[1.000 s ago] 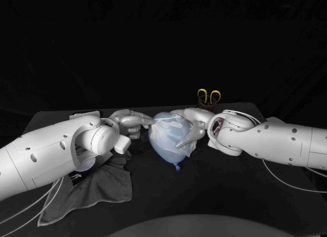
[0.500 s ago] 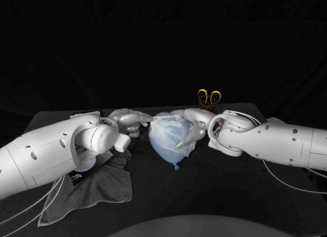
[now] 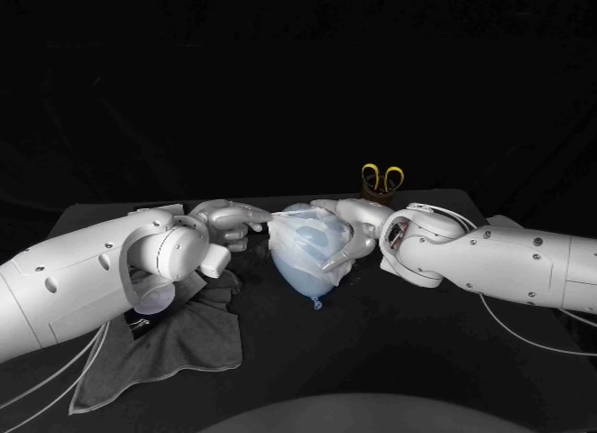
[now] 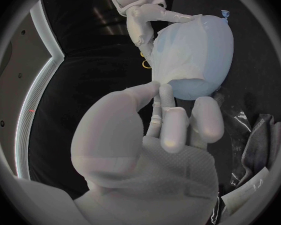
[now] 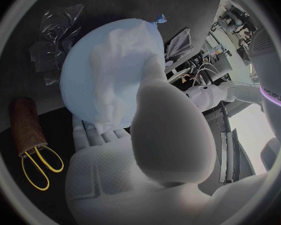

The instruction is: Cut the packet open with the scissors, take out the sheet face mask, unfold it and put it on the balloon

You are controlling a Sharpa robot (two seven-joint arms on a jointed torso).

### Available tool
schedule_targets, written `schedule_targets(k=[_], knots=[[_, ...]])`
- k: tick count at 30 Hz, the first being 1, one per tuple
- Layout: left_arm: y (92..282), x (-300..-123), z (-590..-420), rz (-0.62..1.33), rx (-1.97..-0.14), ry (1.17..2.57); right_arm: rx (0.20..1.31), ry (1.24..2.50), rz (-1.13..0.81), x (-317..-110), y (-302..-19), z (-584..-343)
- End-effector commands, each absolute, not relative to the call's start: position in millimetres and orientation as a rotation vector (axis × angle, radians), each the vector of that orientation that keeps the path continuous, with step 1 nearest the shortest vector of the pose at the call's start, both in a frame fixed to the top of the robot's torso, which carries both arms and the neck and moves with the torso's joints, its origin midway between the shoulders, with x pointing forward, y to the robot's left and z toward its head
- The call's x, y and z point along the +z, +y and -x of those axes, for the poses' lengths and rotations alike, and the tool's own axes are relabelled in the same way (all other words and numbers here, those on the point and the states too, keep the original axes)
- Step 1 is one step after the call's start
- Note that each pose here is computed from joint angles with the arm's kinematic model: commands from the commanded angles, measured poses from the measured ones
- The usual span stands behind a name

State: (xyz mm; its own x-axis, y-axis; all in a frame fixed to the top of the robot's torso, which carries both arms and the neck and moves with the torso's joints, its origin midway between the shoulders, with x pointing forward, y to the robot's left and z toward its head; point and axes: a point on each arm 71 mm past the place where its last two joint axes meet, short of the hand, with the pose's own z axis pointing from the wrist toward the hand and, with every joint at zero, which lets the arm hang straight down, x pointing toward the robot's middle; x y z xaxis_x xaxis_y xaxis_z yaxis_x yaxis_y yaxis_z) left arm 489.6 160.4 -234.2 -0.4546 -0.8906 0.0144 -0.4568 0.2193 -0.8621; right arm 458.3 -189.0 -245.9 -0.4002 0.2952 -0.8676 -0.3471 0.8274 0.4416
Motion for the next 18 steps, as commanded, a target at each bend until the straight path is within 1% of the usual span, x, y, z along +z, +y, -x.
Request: schedule_targets(k=[1,3,10,18], knots=[[161.4,-231.9,-489.2,1.225,-1.162,2.029,0.695,1.897,0.033,-256.3,-190.9,-453.4],[161.0,-232.0,-488.4,1.219,-1.163,2.038,0.725,1.872,0.006,-254.2,-191.0,-453.6],[158.8,-232.2,-486.8,1.202,-1.166,2.061,0.905,1.741,-0.132,-241.7,-190.8,-449.6],[157.8,-232.3,-486.5,1.197,-1.167,2.064,1.026,1.687,-0.253,-232.1,-195.4,-442.1]])
